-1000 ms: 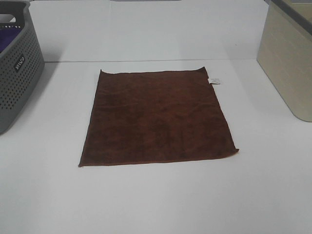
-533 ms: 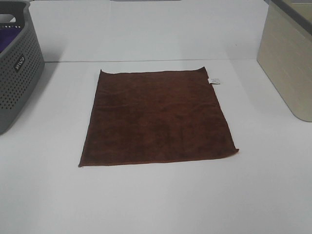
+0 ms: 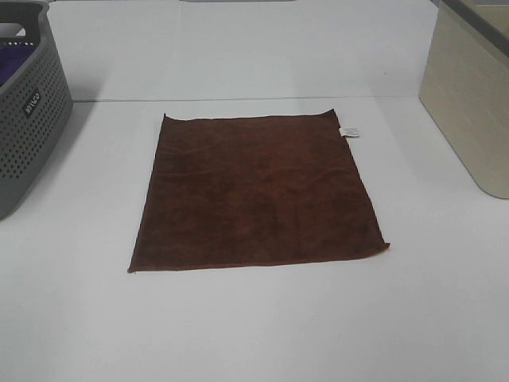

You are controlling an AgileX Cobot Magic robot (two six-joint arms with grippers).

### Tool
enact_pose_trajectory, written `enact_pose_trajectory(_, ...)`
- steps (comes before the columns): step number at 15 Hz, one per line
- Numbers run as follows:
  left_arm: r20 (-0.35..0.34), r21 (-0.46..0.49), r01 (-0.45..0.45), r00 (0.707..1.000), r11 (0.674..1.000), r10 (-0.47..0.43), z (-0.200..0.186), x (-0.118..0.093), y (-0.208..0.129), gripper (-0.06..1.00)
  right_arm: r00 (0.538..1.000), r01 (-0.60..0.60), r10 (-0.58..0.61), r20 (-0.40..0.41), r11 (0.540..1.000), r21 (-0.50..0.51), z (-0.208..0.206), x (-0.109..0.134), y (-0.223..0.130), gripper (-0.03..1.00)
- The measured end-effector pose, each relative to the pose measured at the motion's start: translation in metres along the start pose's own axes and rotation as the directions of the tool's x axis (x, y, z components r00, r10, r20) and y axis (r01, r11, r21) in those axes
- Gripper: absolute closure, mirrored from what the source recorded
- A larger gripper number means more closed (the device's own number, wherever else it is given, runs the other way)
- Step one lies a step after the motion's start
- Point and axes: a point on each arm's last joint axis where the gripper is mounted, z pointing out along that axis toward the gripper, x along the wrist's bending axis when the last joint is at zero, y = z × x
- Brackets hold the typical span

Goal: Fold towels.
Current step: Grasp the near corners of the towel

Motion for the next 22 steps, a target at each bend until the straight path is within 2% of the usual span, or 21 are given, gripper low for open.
enact_pose_trajectory(22, 0.000, 0.000, 0.000, 1.000, 1.000, 0.000, 0.0000, 0.0000, 0.0000, 0.34, 1.000, 0.000, 0.000, 0.000, 1.000, 0.000, 0.0000, 0.0000, 0.0000, 0.21)
